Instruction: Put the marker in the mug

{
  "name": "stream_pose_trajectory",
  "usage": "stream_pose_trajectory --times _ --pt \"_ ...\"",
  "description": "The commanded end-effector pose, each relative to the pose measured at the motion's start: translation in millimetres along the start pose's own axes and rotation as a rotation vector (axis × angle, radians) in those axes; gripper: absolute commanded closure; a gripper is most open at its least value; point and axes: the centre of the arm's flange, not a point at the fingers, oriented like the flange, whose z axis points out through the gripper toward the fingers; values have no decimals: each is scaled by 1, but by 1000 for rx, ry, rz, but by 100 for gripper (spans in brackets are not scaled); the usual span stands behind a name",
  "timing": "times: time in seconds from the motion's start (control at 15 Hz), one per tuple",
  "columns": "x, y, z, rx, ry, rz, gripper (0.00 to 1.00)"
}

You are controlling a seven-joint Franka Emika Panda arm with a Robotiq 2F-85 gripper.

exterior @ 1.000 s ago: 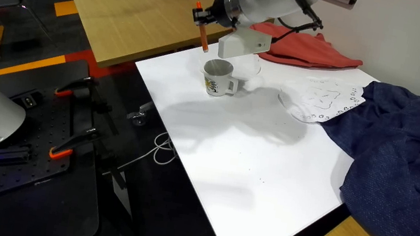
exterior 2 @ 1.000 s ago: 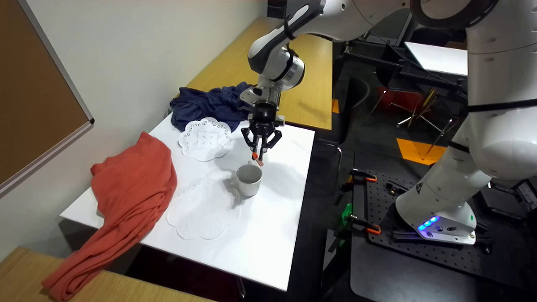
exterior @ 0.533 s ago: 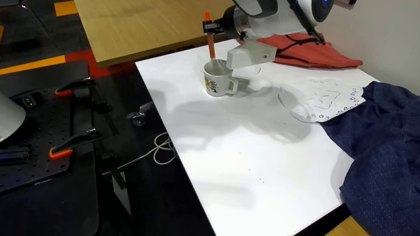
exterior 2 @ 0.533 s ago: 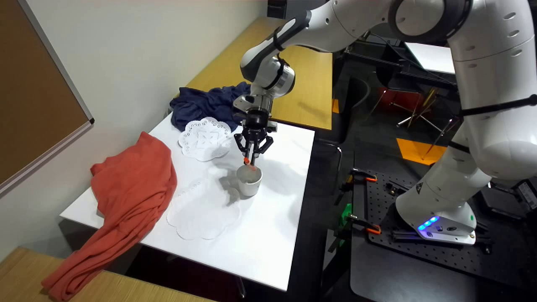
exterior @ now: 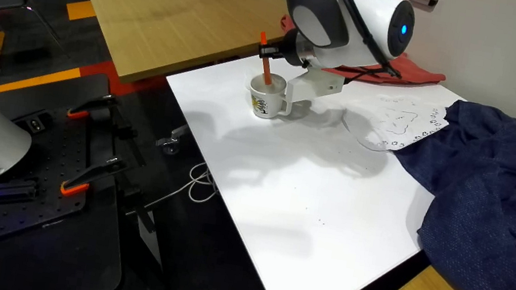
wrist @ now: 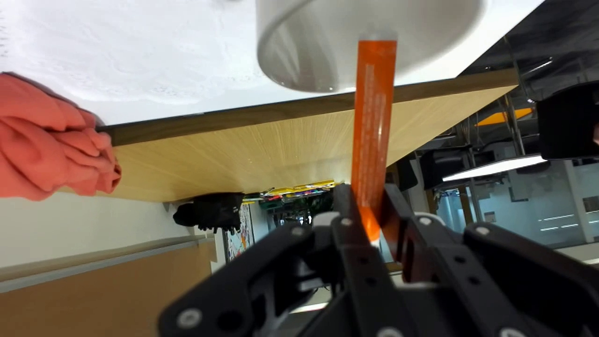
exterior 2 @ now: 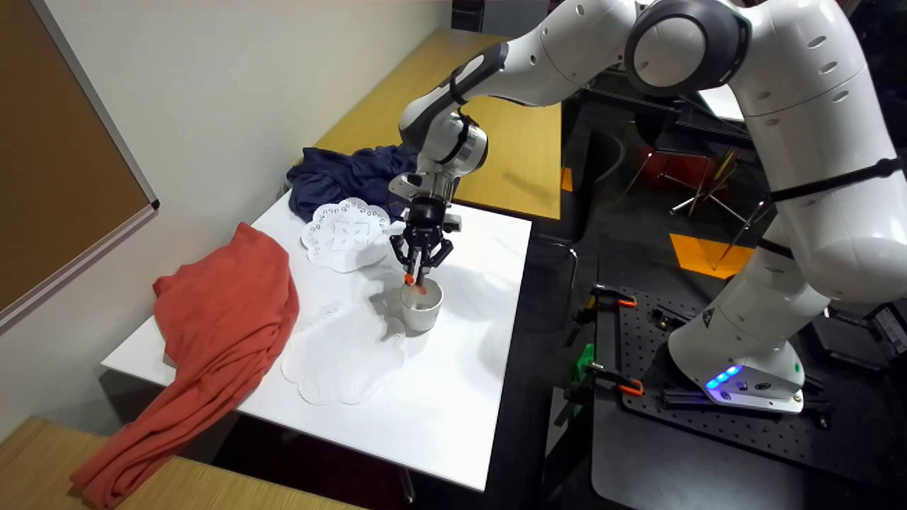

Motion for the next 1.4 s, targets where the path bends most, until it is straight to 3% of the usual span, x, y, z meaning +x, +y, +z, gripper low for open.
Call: stream_pose_trajectory --times 0.0,0.07,0.13,0.2,0.27,0.8,1.33 --pt "-12 11 -7 -10 22 43 95" --pt "-15 10 -7 -11 21 51 95" --pt "-18 9 -7 -11 19 66 87" --pt "-20 8 -7 -12 19 78 56" --pt "-20 6 -7 -14 19 86 56" --pt "9 -10 -10 -19 8 47 0" --pt "59 -27 -21 -16 -10 -4 0"
